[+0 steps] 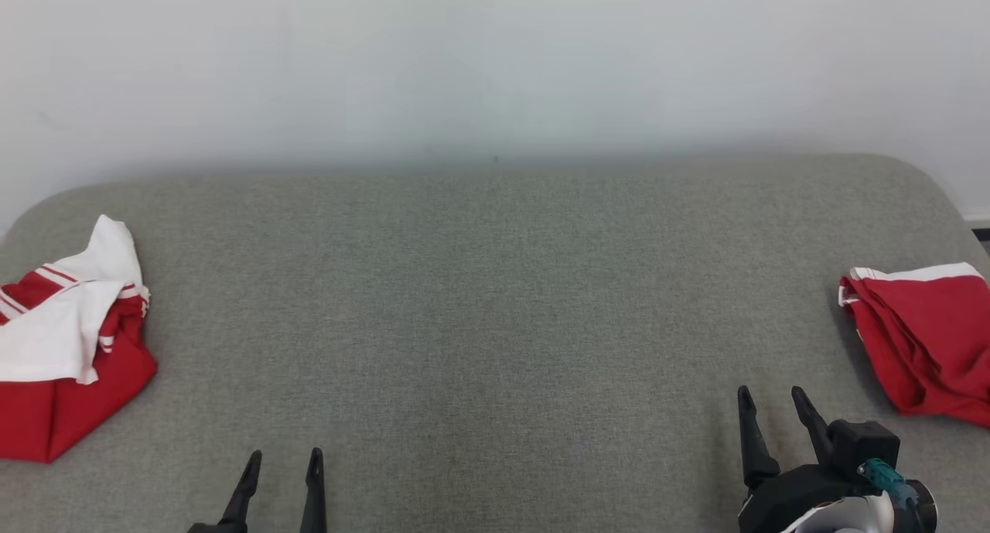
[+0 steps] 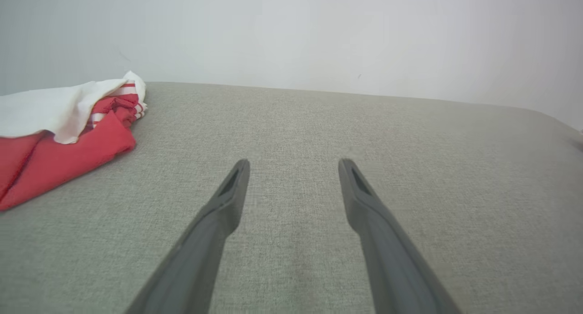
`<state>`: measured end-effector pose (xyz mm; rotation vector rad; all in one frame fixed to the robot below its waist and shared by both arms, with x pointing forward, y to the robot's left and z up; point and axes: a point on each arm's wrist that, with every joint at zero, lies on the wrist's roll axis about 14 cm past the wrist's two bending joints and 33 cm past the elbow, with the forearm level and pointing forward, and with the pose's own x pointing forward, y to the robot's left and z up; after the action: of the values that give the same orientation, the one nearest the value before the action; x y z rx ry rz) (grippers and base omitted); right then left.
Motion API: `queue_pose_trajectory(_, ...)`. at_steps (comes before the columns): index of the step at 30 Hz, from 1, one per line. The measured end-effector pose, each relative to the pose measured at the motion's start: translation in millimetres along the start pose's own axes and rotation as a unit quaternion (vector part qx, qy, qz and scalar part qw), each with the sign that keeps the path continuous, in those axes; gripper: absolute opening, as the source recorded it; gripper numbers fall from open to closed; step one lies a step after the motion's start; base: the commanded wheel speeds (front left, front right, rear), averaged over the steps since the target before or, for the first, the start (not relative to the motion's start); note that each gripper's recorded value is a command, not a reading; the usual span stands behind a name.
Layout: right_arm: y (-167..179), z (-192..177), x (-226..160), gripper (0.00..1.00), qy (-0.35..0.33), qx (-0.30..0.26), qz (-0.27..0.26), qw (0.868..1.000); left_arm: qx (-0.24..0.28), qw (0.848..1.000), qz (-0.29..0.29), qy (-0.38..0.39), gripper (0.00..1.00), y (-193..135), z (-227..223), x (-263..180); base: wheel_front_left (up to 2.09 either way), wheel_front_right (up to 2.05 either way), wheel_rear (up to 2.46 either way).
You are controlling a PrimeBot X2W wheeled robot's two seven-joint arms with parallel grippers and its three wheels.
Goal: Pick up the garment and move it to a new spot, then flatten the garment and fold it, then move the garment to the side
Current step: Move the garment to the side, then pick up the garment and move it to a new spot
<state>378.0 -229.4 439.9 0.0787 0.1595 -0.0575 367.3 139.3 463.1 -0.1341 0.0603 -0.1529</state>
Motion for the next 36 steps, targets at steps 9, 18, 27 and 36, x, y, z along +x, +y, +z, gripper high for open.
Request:
queue_pose_trajectory(9,26.8,16.8,-8.8,1.00,-0.037,0.008,0.027,0.999,-0.003,0.999,0.033,-0.008,1.00,19.5,3.8,-18.9,0.00,0.00,0.00)
queue_pose_trajectory(18,23.5,25.7,-20.8,1.00,-0.059,0.016,0.018,0.998,-0.002,0.999,0.051,-0.015,1.00,30.7,7.2,-28.9,0.00,0.00,0.00)
queue_pose_trajectory(27,21.3,30.0,-29.9,1.00,-0.070,0.024,0.015,0.997,-0.004,0.998,0.053,-0.016,1.00,30.6,8.0,-29.4,0.00,0.00,0.00)
queue_pose_trajectory(36,25.0,25.6,-31.9,1.00,-0.065,0.026,0.020,0.997,-0.006,0.998,0.054,-0.014,1.00,29.5,6.7,-27.9,0.00,0.00,0.00)
